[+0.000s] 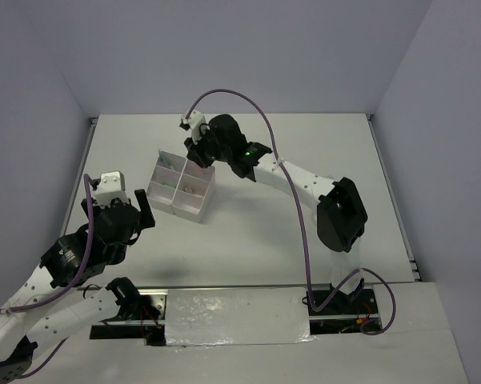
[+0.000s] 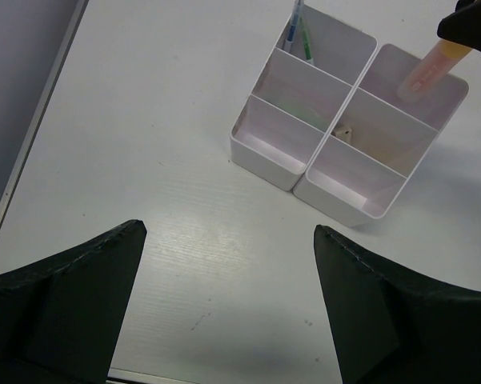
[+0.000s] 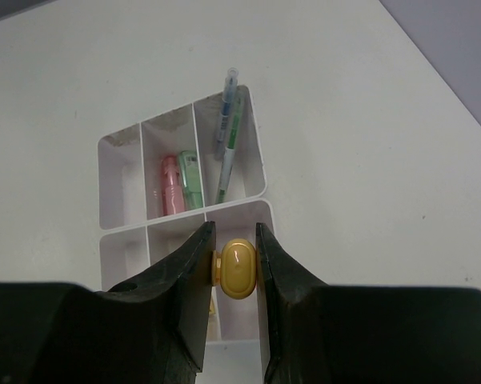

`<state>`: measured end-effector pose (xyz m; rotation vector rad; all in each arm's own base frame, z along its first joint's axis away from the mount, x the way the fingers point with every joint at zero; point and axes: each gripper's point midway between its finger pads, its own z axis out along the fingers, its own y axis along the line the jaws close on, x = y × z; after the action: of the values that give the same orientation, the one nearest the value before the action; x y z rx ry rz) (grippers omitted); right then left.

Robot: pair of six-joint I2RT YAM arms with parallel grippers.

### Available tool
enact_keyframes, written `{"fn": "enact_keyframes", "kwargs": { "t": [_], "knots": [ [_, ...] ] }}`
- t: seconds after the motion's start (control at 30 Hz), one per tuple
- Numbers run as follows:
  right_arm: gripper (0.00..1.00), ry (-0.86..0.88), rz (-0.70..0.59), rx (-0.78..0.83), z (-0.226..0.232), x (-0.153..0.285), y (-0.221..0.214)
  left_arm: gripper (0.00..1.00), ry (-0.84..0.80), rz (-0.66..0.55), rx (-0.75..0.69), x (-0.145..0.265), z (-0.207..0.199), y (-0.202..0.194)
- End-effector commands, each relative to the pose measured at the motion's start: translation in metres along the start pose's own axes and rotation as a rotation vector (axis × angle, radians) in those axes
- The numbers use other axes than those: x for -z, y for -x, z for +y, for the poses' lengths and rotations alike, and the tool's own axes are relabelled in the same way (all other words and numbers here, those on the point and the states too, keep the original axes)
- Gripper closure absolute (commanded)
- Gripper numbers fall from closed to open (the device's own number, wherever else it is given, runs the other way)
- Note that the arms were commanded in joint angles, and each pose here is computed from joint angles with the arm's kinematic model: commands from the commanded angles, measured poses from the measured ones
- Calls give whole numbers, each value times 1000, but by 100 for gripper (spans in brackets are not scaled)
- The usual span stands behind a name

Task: Sort the stationery into containers
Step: Place the stationery in the storage box, then pick up the stationery from the center of the board.

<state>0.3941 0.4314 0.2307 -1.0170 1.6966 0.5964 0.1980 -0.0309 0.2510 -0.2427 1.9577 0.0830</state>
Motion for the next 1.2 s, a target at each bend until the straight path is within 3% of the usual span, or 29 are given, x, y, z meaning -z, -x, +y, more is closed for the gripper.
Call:
{"fn": "enact_keyframes", "kwargs": {
  "t": [0.0, 0.1, 0.4, 0.5, 0.53, 0.6, 0.63, 0.67, 0.77, 0.87, 0.97, 1.17],
  "knots": [
    [76, -10, -85, 7, -6, 9, 26, 1, -11, -25, 15, 0, -3, 8],
    [42, -2, -98, -20, -6, 11, 30, 1, -15, -27, 17, 0, -2, 8],
    [32, 0, -176, -101, -23, 51, 65, 1, -23, -32, 25, 2, -1, 9],
    [32, -135, -161, -126, -51, 76, 68, 1, -23, -35, 29, 3, -1, 10],
    [30, -270, -140, -172, -82, 90, 61, 1, -20, -33, 32, 3, 0, 9],
    [25, -404, -56, -253, -111, 123, 40, 1, -19, -38, 41, 4, 2, 10],
    [25, -501, -26, -367, -140, 144, 22, 1, -30, -46, 51, 6, 3, 11],
    [25, -569, 70, -439, -149, 166, -8, 1, -34, -50, 55, 7, 3, 12],
    [25, -712, 176, -671, -183, 222, -82, 1, -50, -56, 63, 8, 2, 13],
    [26, -760, 185, -867, -200, 267, -142, 1, -55, -50, 53, 7, 0, 12],
    [26, -805, 188, -953, -205, 288, -184, 1, -62, -44, 46, 6, -3, 11],
    [26, -1018, 358, -1063, -217, 321, -268, 1, -76, -35, 28, 4, -8, 9]
  ]
}}
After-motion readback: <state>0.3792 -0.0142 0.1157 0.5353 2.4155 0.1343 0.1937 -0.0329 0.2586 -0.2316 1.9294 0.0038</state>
